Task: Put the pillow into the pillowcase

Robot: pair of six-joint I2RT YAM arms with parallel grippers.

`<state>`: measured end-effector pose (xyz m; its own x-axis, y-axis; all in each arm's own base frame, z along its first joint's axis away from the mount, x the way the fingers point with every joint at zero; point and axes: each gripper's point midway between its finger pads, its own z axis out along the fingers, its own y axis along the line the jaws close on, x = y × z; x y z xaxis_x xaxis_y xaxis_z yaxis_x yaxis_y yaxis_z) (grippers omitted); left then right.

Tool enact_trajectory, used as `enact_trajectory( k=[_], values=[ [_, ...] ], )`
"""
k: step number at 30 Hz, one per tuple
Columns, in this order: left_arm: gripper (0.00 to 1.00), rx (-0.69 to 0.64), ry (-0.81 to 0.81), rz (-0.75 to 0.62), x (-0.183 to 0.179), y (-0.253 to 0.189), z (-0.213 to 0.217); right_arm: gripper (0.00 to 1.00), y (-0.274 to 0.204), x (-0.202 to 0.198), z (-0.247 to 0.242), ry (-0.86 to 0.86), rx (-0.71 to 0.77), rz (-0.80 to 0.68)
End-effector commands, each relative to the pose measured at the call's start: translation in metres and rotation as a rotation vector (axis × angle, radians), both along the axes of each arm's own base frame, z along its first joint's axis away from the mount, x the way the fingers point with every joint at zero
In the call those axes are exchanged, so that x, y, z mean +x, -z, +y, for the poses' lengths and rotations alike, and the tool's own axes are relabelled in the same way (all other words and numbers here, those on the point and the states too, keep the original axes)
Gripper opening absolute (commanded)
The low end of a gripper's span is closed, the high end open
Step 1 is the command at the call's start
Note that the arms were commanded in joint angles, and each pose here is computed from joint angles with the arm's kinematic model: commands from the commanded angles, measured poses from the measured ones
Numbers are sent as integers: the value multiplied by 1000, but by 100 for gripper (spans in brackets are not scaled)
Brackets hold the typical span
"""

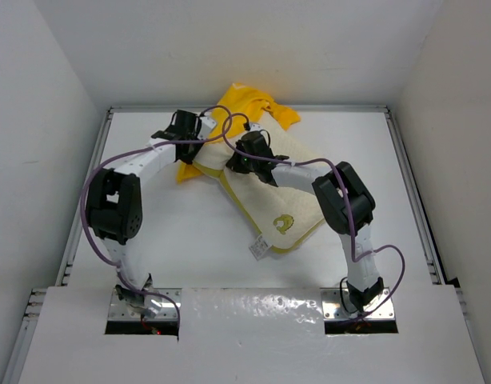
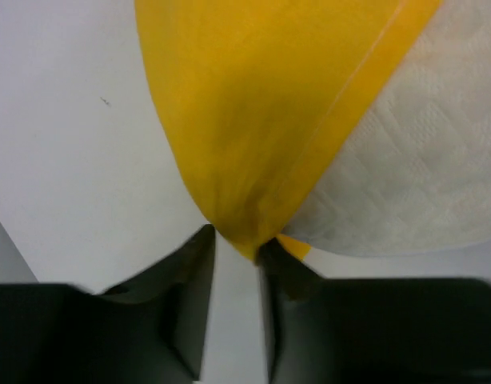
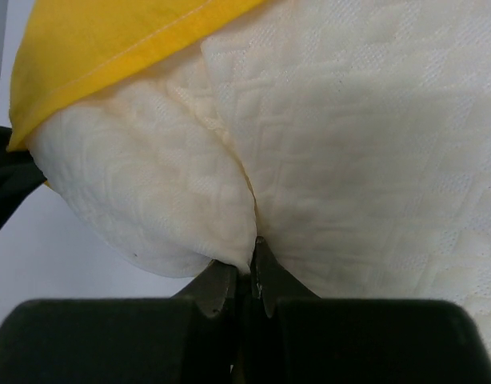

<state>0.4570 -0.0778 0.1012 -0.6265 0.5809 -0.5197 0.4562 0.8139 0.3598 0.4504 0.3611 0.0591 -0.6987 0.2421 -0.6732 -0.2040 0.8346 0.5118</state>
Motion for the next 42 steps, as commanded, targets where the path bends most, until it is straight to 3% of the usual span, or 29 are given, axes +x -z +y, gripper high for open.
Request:
enact_trajectory(
  k=[1,3,9,11,12,13,16,24,28,33,42],
  values=[
    [16,9,-34,-53,17,-1,-1,0,-26,5,14,-10,93,-42],
    [0,28,-48,-33,15,3,3,0,-26,5,14,-10,93,-42],
    [0,-21,-76,-12,12,-24,-2,0,-35,7,15,-10,107,-61],
    [0,-102,-71,-57,16,-61,-14,0,-48,9,16,-5,132,-81],
    [0,-137,-53,-12,6,-68,-20,0,-64,10,18,6,164,-97],
    [0,-267,30,-24,6,-97,-48,0,-72,13,17,26,185,-113],
    [0,-360,201,15,-22,-133,-94,0,-100,27,10,115,243,-145],
    [0,-300,414,213,-83,-71,-142,0,-162,71,-16,282,370,-255],
    [0,-360,487,256,-97,-59,-160,0,-191,78,-23,317,452,-301],
    [0,-376,438,196,-80,-67,-149,0,-229,66,-42,332,521,-382],
    [0,-440,207,-56,-12,-119,-93,0,-276,34,-52,255,582,-475]
  ],
)
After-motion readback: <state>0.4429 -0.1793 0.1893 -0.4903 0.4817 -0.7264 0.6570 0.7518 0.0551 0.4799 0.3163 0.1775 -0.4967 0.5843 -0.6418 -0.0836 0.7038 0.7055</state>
